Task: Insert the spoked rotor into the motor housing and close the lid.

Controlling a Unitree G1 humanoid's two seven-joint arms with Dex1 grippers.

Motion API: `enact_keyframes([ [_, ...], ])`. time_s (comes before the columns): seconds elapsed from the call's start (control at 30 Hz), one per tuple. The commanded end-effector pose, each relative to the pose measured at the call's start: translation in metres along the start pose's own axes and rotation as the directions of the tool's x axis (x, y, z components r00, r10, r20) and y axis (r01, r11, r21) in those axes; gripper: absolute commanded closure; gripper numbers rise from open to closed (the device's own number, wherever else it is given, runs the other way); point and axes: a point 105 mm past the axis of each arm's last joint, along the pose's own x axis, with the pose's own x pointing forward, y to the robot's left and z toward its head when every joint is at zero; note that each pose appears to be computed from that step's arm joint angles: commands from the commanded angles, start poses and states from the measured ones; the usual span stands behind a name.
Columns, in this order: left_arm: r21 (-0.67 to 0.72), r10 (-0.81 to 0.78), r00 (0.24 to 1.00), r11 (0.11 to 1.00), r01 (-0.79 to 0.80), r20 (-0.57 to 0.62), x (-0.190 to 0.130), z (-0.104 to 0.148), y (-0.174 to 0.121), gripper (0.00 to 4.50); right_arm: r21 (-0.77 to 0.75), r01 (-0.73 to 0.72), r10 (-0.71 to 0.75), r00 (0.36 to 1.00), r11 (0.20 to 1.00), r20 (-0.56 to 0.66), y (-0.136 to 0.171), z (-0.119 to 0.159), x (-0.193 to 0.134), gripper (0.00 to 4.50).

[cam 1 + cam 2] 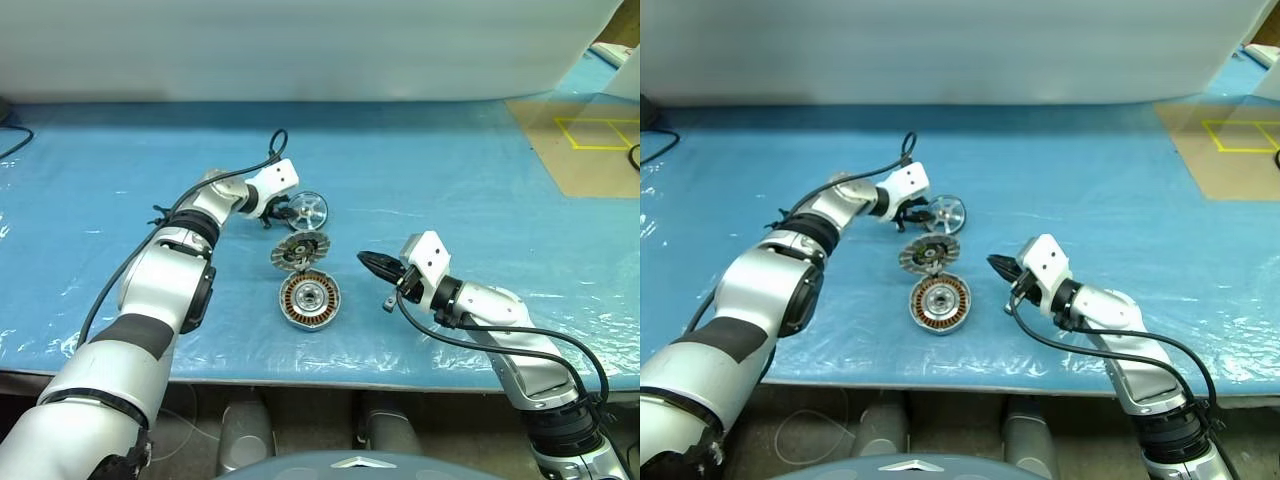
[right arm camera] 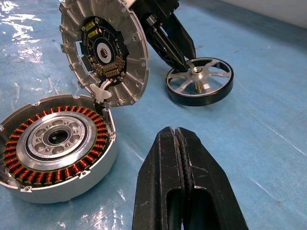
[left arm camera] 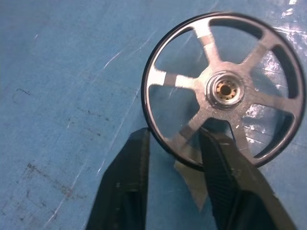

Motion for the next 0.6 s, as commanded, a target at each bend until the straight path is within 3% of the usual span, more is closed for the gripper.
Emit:
enact_keyframes([
  [0.03,0.002,0.006,1.000,1.000,-0.006,0.009,-0.004,0.002,0.004,4.31,-0.038,0.006,-0.004,0.999,0.999,0.048,0.001,0.014,-0.002,4.50],
  [0.07,0.008,0.008,1.000,1.000,-0.008,0.005,-0.004,0.001,0.004,4.48,-0.038,0.006,-0.004,0.999,0.999,0.047,0.001,0.014,-0.002,4.50],
  [0.3,0.006,0.008,0.999,1.000,-0.008,0.033,-0.008,0.007,0.008,4.48,-0.040,0.000,0.001,0.999,0.999,0.042,0.002,0.013,-0.001,4.50],
  [0.4,-0.040,0.011,0.996,0.999,-0.007,0.093,-0.011,0.017,0.011,3.93,-0.041,-0.002,0.003,0.999,0.999,0.038,0.002,0.011,-0.001,4.50],
  [0.6,-0.018,0.025,0.992,1.000,-0.023,0.123,-0.016,0.032,0.019,2.06,-0.042,-0.006,0.007,0.999,0.999,0.031,0.002,0.010,-0.001,4.50],
])
